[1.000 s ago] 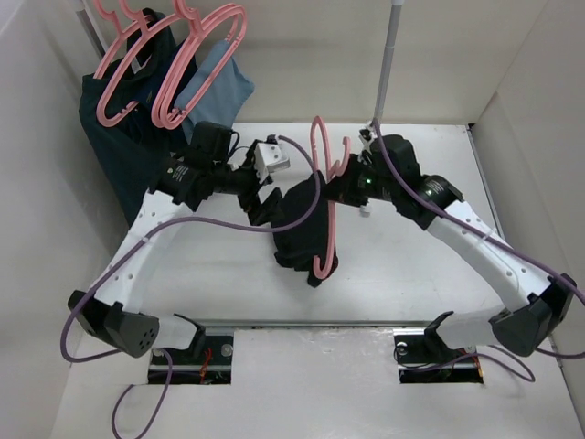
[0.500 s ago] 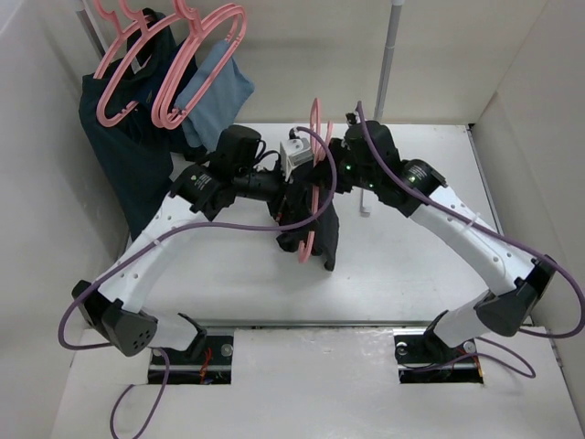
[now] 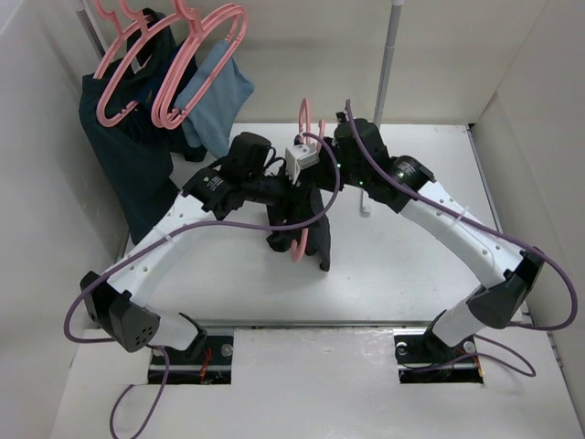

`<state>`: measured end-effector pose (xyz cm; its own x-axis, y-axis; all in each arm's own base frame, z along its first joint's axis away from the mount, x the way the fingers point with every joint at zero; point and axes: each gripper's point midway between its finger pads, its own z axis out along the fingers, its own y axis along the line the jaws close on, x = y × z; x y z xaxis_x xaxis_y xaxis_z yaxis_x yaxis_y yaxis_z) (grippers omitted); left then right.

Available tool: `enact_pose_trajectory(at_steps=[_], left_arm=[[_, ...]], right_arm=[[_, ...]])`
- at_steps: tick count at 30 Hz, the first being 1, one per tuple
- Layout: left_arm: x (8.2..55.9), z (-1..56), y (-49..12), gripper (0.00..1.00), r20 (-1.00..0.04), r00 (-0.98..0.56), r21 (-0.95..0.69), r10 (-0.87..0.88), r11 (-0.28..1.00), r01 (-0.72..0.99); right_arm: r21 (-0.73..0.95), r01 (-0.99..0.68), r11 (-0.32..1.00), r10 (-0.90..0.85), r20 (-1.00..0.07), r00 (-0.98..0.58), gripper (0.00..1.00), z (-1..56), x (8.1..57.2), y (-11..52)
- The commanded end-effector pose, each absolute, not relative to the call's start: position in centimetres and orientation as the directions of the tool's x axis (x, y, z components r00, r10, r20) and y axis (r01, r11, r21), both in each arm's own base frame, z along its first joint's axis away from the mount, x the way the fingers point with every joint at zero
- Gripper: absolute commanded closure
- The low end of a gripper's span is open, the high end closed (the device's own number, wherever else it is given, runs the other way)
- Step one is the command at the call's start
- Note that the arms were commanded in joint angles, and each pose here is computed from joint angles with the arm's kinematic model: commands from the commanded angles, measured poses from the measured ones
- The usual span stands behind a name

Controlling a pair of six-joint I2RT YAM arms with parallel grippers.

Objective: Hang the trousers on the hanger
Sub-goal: Place the hanger at the clothesline.

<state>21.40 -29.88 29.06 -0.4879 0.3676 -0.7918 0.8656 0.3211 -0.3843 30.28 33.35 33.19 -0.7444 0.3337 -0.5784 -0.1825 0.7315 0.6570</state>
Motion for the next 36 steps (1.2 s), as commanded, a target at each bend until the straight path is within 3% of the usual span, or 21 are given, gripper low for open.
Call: enact_pose_trajectory(at_steps=[1,2,3,7,12,14,15,17,18,19,24,26,30,32,36], left_arm=[[20.4,27.5,-29.6,0.54,-0.766,-0.496,-0.401,0.409,0.3,0.866],[20.0,27.7,-29.7,0.62,-0.766,-0.496,-0.411,0.409,0.281,0.867],[19.7,28.1,-29.7,0.77,-0.772,-0.491,-0.412,0.404,0.27,0.87],[19.0,29.0,-29.3,1.0,-0.777,-0.496,-0.434,0.388,0.242,0.868],[19.5,32.4,-28.7,1.0,-0.794,-0.526,-0.479,0.305,0.219,0.85],[20.0,34.7,-28.7,1.0,-0.799,-0.544,-0.506,0.257,0.2,0.839],[21.2,35.1,-28.4,1.0,-0.795,-0.559,-0.519,0.234,0.215,0.828],[21.9,37.3,-28.3,1.0,-0.806,-0.56,-0.534,0.189,0.173,0.827],[22.6,37.7,-28.3,1.0,-0.782,-0.6,-0.575,0.169,0.173,0.799],[23.6,38.2,-27.7,1.0,-0.776,-0.615,-0.59,0.142,0.18,0.787],[28.0,41.4,-26.3,1.0,-0.81,-0.583,-0.563,0.064,0.192,0.804],[29.7,41.5,-26.0,1.0,-0.787,-0.615,-0.594,0.044,0.211,0.776],[30.5,42.5,-25.5,1.0,-0.802,-0.597,-0.58,0.018,0.213,0.786],[30.9,42.5,-25.7,1.0,-0.796,-0.605,-0.59,0.01,0.211,0.779],[31.0,43.3,-25.6,1.0,-0.781,-0.624,-0.615,-0.016,0.191,0.765]], right_arm=[[0.752,-0.348,0.56,0.419,-0.619,-0.665,1.0,41.7,30.3,35.7],[0.754,-0.352,0.555,0.414,-0.617,-0.669,1.0,41.5,30.4,36.1],[0.757,-0.362,0.544,0.411,-0.617,-0.671,1.0,42.0,30.2,36.1],[0.766,-0.362,0.532,0.381,-0.598,-0.705,1.0,40.5,31.3,36.7],[0.785,-0.405,0.469,0.353,-0.587,-0.728,1.0,40.7,32.4,37.3],[0.789,-0.432,0.436,0.356,-0.592,-0.723,0.81,41.8,32.8,36.8],[0.791,-0.437,0.429,0.348,-0.591,-0.728,0.55,41.8,32.5,36.9],[0.787,-0.45,0.422,0.347,-0.599,-0.722,0.34,42.3,33.1,36.0],[0.78,-0.46,0.425,0.352,-0.61,-0.71,0.14,42.7,33.2,35.6],[0.773,-0.466,0.43,0.347,-0.618,-0.706,0.1,43.0,33.0,35.0],[0.742,-0.456,0.491,0.356,-0.649,-0.673,0.06,41.9,33.1,31.3],[0.68,-0.511,0.526,0.334,-0.718,-0.611,0.0,42.4,32.1,30.0],[0.45,-0.527,0.721,0.176,-0.854,-0.489,0.0,38.3,32.1,28.5],[0.307,-0.603,0.736,0.03,-0.905,-0.424,0.0,35.8,30.4,29.3],[0.16,-0.666,0.728,-0.055,-0.956,-0.29,0.0,33.0,28.9,31.6]])
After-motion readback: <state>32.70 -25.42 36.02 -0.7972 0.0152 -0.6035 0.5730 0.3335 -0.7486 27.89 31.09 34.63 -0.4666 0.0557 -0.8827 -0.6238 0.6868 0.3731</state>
